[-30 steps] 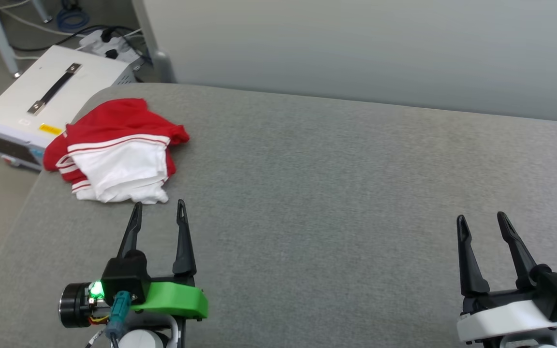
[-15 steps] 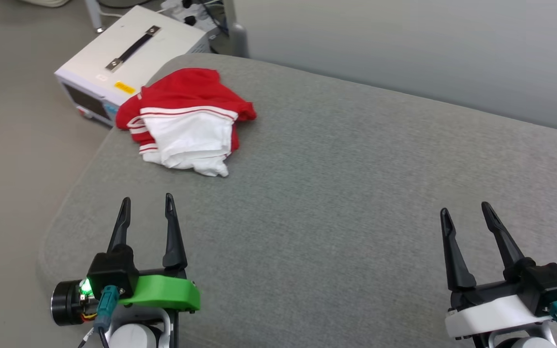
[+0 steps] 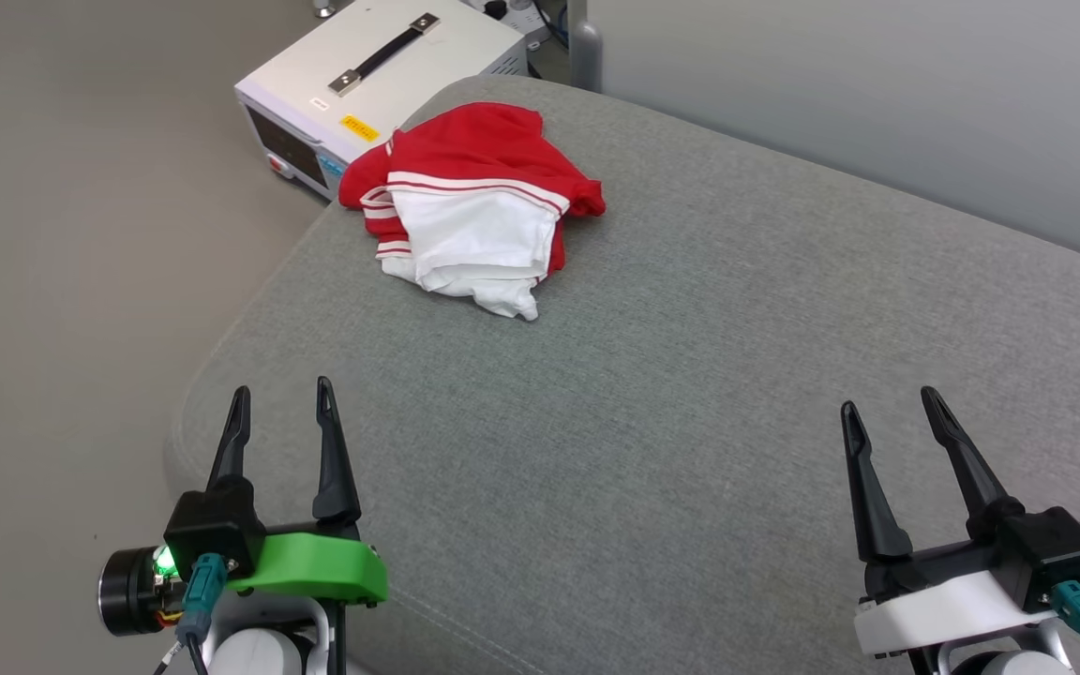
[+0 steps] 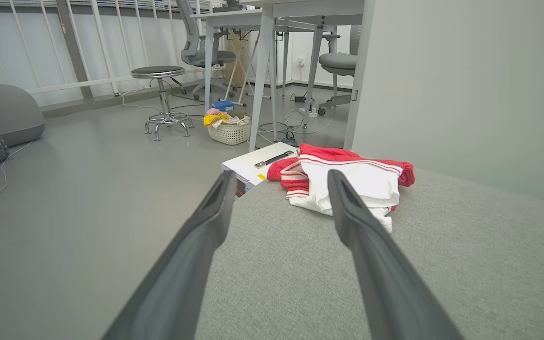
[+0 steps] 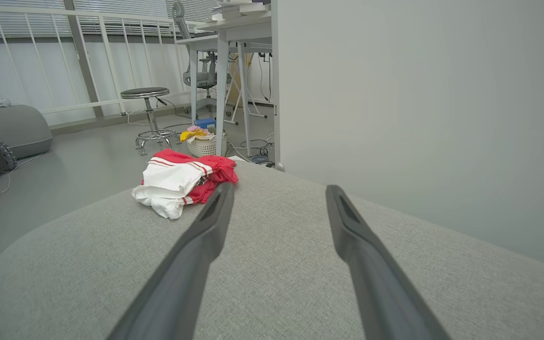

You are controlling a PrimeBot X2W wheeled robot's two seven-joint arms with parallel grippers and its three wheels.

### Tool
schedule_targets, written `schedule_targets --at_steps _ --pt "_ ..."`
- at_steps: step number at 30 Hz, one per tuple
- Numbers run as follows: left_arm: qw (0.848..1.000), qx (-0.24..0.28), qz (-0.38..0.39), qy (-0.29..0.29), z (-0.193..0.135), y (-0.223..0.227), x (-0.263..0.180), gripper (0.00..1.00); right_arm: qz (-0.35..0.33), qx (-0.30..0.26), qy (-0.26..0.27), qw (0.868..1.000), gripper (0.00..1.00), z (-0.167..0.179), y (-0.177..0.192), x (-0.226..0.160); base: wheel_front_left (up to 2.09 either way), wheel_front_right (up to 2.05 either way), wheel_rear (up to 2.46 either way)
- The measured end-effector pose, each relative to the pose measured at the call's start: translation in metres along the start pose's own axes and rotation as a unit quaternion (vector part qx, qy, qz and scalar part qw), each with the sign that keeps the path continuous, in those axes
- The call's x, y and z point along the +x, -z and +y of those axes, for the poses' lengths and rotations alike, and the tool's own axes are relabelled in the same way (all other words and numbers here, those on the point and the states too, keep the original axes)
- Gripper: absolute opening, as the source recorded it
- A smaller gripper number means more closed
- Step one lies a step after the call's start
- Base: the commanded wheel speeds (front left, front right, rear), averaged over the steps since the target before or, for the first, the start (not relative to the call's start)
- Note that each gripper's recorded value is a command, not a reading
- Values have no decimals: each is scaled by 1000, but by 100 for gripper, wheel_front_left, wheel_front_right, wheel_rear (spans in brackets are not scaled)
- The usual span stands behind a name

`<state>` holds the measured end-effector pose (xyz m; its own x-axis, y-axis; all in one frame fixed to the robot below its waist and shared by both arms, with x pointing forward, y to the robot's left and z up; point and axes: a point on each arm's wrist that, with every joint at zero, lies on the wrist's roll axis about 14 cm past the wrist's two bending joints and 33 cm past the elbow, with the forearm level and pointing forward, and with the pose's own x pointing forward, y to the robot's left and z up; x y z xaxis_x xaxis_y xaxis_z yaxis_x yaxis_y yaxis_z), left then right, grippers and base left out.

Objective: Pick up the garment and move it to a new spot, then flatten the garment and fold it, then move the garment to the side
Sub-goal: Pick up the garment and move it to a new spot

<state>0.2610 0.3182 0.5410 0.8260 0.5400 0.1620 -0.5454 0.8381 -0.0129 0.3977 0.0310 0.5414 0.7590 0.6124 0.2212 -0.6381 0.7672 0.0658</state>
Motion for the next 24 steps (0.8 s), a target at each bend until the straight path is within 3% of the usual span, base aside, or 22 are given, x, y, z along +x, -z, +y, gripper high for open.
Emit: schedule_targets --at_steps 13,24 --pt "1000 -3 3 -3 4 1 4 100 0 1 -12 1000 100 6 2 5 0 0 0" --pt "991 -18 -116 56 -20 -71 102 100 -24 -25 3 999 100 -16 -1 22 0 0 0"
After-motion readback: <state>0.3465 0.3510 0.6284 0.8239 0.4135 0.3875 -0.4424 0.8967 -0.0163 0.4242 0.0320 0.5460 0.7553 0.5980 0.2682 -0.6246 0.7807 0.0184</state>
